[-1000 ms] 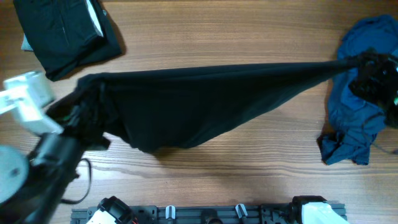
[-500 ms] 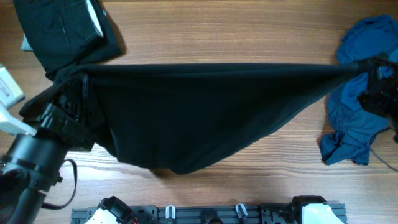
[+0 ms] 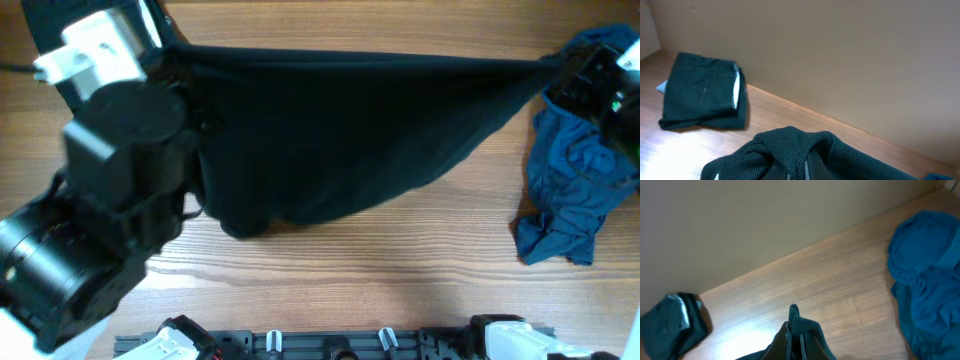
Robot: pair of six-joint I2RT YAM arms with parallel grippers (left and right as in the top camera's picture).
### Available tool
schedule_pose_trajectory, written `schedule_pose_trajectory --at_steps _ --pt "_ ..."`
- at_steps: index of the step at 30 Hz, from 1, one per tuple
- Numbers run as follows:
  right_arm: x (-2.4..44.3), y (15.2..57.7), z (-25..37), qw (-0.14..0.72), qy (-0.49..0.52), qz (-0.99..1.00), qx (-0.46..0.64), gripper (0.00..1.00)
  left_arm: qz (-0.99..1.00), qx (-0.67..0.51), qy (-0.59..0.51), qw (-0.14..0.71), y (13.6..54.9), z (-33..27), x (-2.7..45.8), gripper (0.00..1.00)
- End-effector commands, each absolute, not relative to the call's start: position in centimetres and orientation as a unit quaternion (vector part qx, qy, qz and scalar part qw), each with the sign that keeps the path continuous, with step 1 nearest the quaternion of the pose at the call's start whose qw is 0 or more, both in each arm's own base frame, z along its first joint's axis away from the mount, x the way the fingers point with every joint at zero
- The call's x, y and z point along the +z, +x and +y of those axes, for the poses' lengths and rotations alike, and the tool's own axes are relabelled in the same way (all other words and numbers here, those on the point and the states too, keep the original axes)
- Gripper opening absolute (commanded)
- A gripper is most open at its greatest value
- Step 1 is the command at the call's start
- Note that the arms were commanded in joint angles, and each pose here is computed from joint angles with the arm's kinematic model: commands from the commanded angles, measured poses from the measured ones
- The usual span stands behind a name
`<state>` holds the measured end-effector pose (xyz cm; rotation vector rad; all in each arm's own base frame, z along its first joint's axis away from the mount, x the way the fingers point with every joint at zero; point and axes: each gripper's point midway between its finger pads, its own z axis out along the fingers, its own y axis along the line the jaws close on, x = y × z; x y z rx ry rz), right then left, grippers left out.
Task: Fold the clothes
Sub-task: 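Lift the shirt with both grippers and stretch it wide left-right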
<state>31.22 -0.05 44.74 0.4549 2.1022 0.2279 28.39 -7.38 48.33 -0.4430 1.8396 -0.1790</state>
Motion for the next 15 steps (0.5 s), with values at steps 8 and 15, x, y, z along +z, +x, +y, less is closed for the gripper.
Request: schedule_pose_trajectory --at_steps 8,15 --pt "50.4 27.2 -1.8 0.568 0.19 0.798 0.067 0.04 0.698 -0.11 -0.237 0.666 23.8 -2.9 55.1 0.04" --pt "50.5 25.7 -2.0 0.569 0.202 0.794 0.067 0.04 0.692 -0.124 -0.232 0.672 20.9 -0.8 55.5 0.04"
